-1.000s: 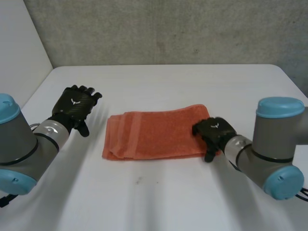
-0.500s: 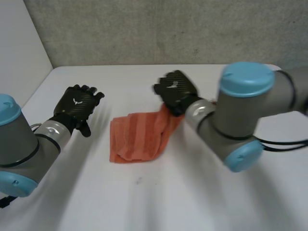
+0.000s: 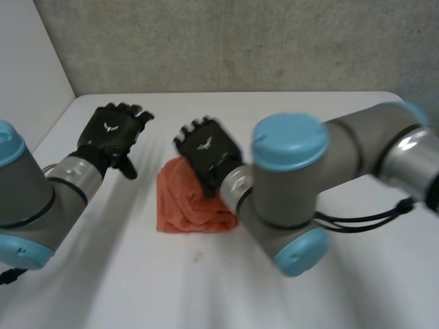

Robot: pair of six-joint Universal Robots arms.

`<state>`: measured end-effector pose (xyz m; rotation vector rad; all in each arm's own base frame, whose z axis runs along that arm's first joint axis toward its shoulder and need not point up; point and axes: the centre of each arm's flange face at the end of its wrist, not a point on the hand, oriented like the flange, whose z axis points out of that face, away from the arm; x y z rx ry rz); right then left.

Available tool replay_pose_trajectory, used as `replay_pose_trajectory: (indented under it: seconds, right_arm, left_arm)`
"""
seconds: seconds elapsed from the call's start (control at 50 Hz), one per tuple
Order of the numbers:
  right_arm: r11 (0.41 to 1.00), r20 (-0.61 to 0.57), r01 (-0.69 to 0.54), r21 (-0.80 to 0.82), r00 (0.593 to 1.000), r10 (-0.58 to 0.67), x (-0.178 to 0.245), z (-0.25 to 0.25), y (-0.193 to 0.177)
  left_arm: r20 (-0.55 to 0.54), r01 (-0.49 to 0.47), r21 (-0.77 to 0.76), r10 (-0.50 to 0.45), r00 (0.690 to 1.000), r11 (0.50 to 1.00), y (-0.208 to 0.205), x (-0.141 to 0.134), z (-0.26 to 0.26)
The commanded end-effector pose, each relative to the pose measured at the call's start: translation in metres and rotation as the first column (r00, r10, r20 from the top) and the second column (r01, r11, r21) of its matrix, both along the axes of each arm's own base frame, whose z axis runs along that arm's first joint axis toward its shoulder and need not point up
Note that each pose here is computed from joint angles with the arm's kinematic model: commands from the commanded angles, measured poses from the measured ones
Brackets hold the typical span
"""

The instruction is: Fold the laundry

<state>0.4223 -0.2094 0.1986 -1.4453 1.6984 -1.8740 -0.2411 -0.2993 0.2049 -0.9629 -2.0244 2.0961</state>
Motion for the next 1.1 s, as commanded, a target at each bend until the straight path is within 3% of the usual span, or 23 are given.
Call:
replay_pose_trajectory:
  seconds: [0.02,0.16,0.3,0.54,0.78,0.94,1.1]
  right_arm:
    - [0.966,0.229,0.139,0.216,0.955,-0.189,-0.045,0.028,-0.042]
    - [0.935,0.245,0.168,0.312,0.937,-0.25,-0.061,0.024,-0.059]
    - [0.891,0.211,0.193,0.411,0.931,-0.298,-0.064,0.002,-0.068]
    - [0.853,0.179,0.191,0.485,0.933,-0.311,-0.054,-0.017,-0.073]
    - [0.776,0.159,0.14,0.615,0.942,-0.296,-0.04,-0.033,-0.079]
    - [0.747,0.102,0.152,0.647,0.954,-0.283,-0.033,-0.054,-0.077]
    - [0.785,0.02,0.178,0.593,0.972,-0.235,-0.036,-0.061,-0.074]
  left_arm:
    - [-0.231,0.125,0.008,-0.12,0.966,0.992,0.014,-0.044,0.033]
    - [-0.279,0.231,0.076,-0.201,0.939,0.97,0.024,-0.087,0.021]
    - [-0.251,0.231,0.172,-0.184,0.951,0.958,0.015,-0.102,-0.01]
    - [-0.173,0.05,0.244,-0.007,0.985,0.968,0.0,-0.082,-0.04]
    - [0.055,0.001,0.306,-0.018,0.998,0.952,0.019,-0.058,-0.07]
    - [0.092,-0.017,0.33,-0.014,0.996,0.944,0.022,-0.048,-0.08]
    - [0.082,-0.023,0.307,-0.002,0.997,0.951,0.021,-0.044,-0.08]
